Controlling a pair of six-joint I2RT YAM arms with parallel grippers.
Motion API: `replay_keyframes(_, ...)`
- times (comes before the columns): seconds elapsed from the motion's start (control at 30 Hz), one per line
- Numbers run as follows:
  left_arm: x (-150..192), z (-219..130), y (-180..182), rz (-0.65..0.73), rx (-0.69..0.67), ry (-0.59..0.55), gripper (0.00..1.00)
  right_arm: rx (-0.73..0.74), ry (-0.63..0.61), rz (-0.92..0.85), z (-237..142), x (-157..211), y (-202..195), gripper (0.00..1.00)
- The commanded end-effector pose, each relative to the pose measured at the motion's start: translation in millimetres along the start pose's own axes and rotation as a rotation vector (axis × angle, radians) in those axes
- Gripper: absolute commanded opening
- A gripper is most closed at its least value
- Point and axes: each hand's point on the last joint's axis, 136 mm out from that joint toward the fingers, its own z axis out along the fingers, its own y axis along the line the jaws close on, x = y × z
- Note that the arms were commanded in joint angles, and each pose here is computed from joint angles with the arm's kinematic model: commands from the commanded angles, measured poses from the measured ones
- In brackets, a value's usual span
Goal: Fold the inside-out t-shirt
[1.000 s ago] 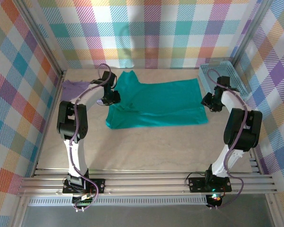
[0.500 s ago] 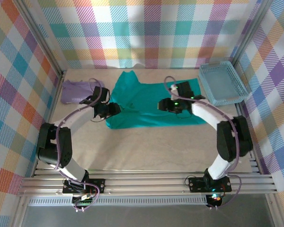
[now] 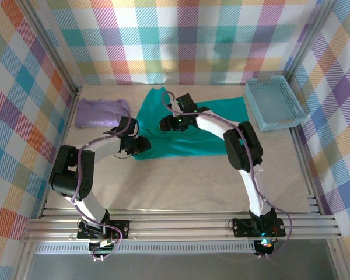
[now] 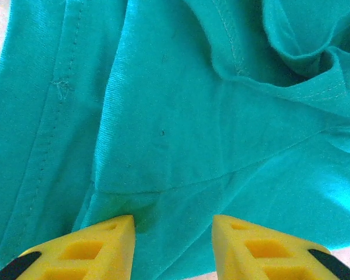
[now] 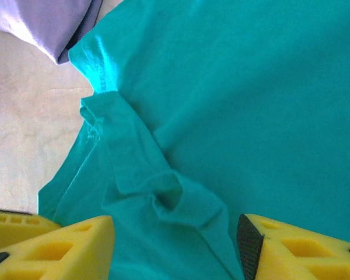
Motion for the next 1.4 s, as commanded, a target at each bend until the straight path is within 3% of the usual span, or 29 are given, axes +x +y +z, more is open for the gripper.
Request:
replay_keyframes(0.0,2.3,6.5,6.6,-0.006,0.0,0.006,0.39,0.017,0.083,-0.069,8.2,11.6,-2.4,0.58)
replay_keyframes(0.33,4.7,10.7,12.7,-0.011,-0.004,0.017,0.39,0.014,0.138,-0.116,28.6,13.6,-5.6,0.52)
replay_keyframes(0.53,6.3,11.5,16.5,-0.011,-0.01,0.024,0.38,0.011,0.113,-0.114,33.6,5.0,-4.7,0.36)
replay_keyframes(0.7,7.0,12.0,19.2,-0.01,-0.017,0.025,0.38,0.011,0.089,-0.116,30.7,-2.0,-2.3,0.16)
replay_keyframes(0.9,8.7,13.4,24.3,-0.011,-0.029,0.028,0.38,0.085,0.013,-0.066,7.8,-21.5,-13.4,0.06)
replay_keyframes(1.37,10.3,15.8,32.3,-0.014,-0.054,0.036,0.38,0.192,0.002,0.114,-2.3,-23.1,-60.7,0.13)
